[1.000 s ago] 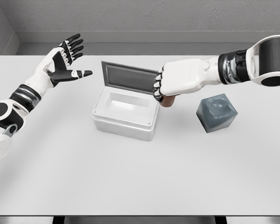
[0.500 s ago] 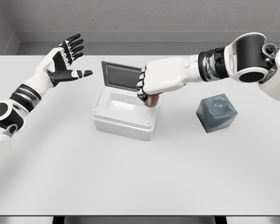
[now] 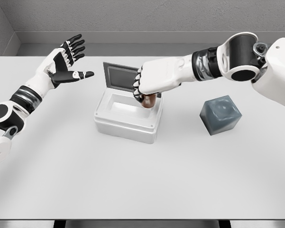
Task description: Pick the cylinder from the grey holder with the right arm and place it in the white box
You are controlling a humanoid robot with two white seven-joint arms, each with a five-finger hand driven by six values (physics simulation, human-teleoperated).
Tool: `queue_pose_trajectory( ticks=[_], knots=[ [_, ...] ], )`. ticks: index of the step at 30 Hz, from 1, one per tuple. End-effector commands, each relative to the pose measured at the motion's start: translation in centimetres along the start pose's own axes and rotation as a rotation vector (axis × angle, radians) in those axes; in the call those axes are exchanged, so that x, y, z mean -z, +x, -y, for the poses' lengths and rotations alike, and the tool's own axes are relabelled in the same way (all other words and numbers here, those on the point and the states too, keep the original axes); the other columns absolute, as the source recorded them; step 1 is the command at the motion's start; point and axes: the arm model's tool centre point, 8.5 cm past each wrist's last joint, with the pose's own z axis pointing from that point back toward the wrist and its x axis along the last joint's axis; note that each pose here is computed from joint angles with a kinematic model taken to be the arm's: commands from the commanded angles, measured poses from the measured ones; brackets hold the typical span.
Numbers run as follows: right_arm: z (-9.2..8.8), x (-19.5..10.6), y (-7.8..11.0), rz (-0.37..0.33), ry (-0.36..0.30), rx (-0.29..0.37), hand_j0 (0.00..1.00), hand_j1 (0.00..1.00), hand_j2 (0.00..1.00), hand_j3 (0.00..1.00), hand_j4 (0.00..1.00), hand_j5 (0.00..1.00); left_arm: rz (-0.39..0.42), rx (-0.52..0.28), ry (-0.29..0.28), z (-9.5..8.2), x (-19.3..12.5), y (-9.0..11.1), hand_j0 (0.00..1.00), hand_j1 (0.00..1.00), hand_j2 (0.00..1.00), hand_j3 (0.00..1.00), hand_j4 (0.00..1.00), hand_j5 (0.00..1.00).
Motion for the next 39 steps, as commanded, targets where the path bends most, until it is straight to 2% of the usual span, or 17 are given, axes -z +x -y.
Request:
queue_pose_trajectory(
  ticks=[1,2,3,4,5,9,10,11,13,15,18,22,27,30,33,36,39],
  knots=[
    [0.1,0.0,0.0,0.0,-0.003,0.003,0.58,0.58,0.58,0.58,0.58,0.58,0.001,0.0,0.0,0.0,0.0,0.1,1.0,1.0,1.0,1.0,1.0,1.0],
    [0.1,0.0,0.0,-0.001,-0.003,0.003,0.59,0.59,0.59,0.59,0.59,0.59,0.0,0.0,0.0,0.0,0.0,0.0,1.0,1.0,1.0,1.0,1.0,1.0],
    [0.1,-0.1,-0.1,-0.003,-0.004,0.0,0.67,0.67,0.67,0.67,0.67,0.67,0.001,0.0,0.0,0.0,0.0,0.1,1.0,1.0,1.0,1.0,1.0,1.0],
    [0.3,0.0,0.1,0.0,-0.007,-0.003,0.92,0.92,0.92,0.92,0.92,0.92,0.001,0.0,0.0,0.0,0.0,0.1,1.0,1.0,1.0,1.0,1.0,1.0],
    [0.4,-0.1,0.0,-0.003,-0.01,-0.004,1.0,1.0,1.0,1.0,1.0,1.0,0.0,0.0,0.001,0.0,0.0,0.0,1.0,1.0,1.0,1.0,1.0,1.0],
    [0.9,-0.5,-0.2,-0.01,-0.027,-0.005,1.0,1.0,1.0,1.0,1.0,1.0,0.0,-0.001,0.0,0.0,0.0,0.0,1.0,1.0,1.0,1.0,1.0,1.0],
    [2.6,-1.6,-0.6,-0.031,-0.071,-0.029,1.0,1.0,1.0,1.0,1.0,1.0,0.0,-0.001,0.0,0.0,0.0,0.0,1.0,1.0,1.0,1.0,1.0,1.0],
    [4.6,-2.9,-0.2,-0.044,-0.123,-0.075,1.0,1.0,1.0,1.0,1.0,1.0,0.0,-0.001,0.0,0.0,0.0,0.0,1.0,1.0,1.0,1.0,1.0,1.0],
    [6.2,-5.7,0.3,-0.066,-0.174,-0.115,1.0,1.0,1.0,1.0,1.0,1.0,0.0,0.0,0.0,0.0,0.0,0.0,1.0,1.0,1.0,1.0,1.0,1.0],
    [6.5,-12.5,0.7,-0.078,-0.267,-0.025,1.0,1.0,1.0,1.0,1.0,1.0,0.001,0.0,-0.005,0.1,0.0,0.0,1.0,1.0,1.0,1.0,1.0,1.0],
    [4.9,-20.2,0.6,-0.158,-0.314,0.105,1.0,1.0,1.0,1.0,1.0,1.0,0.003,0.001,-0.037,1.3,0.0,0.0,1.0,1.0,1.0,1.0,1.0,1.0],
    [0.8,-24.7,1.6,-0.175,-0.437,0.337,1.0,1.0,1.0,1.0,1.0,1.0,0.018,-0.015,-0.099,3.9,0.2,0.1,1.0,1.0,1.0,1.0,1.0,1.0],
    [-5.6,-25.0,3.6,-0.064,-0.633,0.733,1.0,1.0,1.0,1.0,1.0,1.0,0.017,-0.014,-0.127,4.9,0.2,0.1,1.0,1.0,1.0,1.0,1.0,1.0],
    [-9.7,-22.1,5.1,-0.016,-0.649,0.895,1.0,1.0,1.0,1.0,1.0,1.0,0.019,-0.013,-0.132,5.1,0.2,0.1,1.0,1.0,1.0,1.0,1.0,1.0],
    [-13.3,-18.9,7.1,0.014,-0.638,0.997,1.0,1.0,1.0,1.0,1.0,1.0,0.03,-0.011,-0.147,5.6,-0.1,0.5,1.0,1.0,1.0,1.0,1.0,1.0],
    [-15.0,-17.8,8.1,-0.023,-0.623,0.986,1.0,1.0,1.0,1.0,1.0,1.0,0.038,-0.002,-0.155,5.7,-0.2,0.8,1.0,1.0,1.0,1.0,1.0,1.0],
    [-15.1,-18.1,8.0,-0.039,-0.648,0.984,1.0,1.0,1.0,1.0,1.0,1.0,0.046,-0.007,-0.172,6.4,-0.6,0.9,1.0,1.0,1.0,1.0,1.0,1.0]
  ],
)
